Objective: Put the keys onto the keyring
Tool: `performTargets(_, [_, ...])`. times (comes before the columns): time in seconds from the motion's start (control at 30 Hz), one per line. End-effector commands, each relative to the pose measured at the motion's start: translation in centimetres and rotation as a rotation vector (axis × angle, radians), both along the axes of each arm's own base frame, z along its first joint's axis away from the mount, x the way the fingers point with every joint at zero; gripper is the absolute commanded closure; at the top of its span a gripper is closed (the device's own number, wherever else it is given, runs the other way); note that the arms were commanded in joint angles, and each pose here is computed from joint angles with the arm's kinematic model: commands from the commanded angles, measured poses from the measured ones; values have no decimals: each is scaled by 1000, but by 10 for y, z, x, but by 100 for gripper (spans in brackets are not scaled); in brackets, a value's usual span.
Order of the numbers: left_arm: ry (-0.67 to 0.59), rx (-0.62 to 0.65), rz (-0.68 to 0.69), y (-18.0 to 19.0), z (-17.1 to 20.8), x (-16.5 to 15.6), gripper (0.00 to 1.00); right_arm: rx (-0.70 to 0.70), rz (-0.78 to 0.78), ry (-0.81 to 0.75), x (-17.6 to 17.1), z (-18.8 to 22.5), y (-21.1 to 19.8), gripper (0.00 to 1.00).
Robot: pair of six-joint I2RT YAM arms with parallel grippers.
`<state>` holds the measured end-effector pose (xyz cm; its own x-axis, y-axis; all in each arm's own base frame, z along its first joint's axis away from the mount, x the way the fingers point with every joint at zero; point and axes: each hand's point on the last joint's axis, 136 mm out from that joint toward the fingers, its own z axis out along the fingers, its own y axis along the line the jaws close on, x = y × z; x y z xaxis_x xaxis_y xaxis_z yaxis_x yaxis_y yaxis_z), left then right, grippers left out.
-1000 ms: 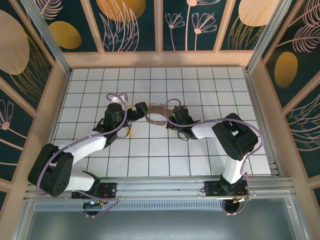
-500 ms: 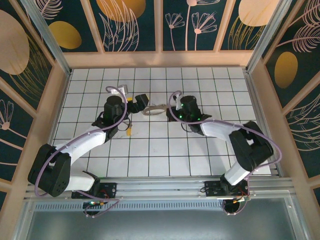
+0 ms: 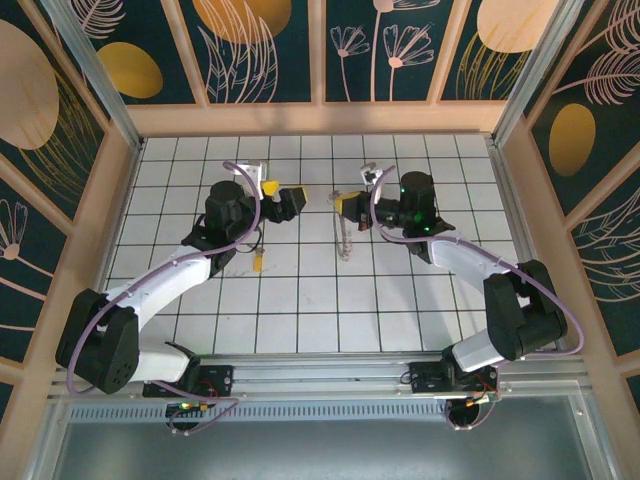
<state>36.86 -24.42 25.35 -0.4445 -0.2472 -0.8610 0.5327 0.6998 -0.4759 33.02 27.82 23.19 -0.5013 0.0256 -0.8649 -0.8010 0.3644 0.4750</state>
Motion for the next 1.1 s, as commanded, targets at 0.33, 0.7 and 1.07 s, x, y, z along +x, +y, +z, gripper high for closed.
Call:
performTargets(0.33, [-91, -118, -312, -41, 21, -34, 44, 92, 216, -96, -24, 26, 13, 100])
performTargets(0.7, [-96, -216, -494, -59, 31, -52, 62, 118, 230, -127, -37, 39, 11, 100])
performTargets(1.07, [-65, -255, -559, -66, 23, -56, 68, 137, 228, -135, -35, 44, 15, 100])
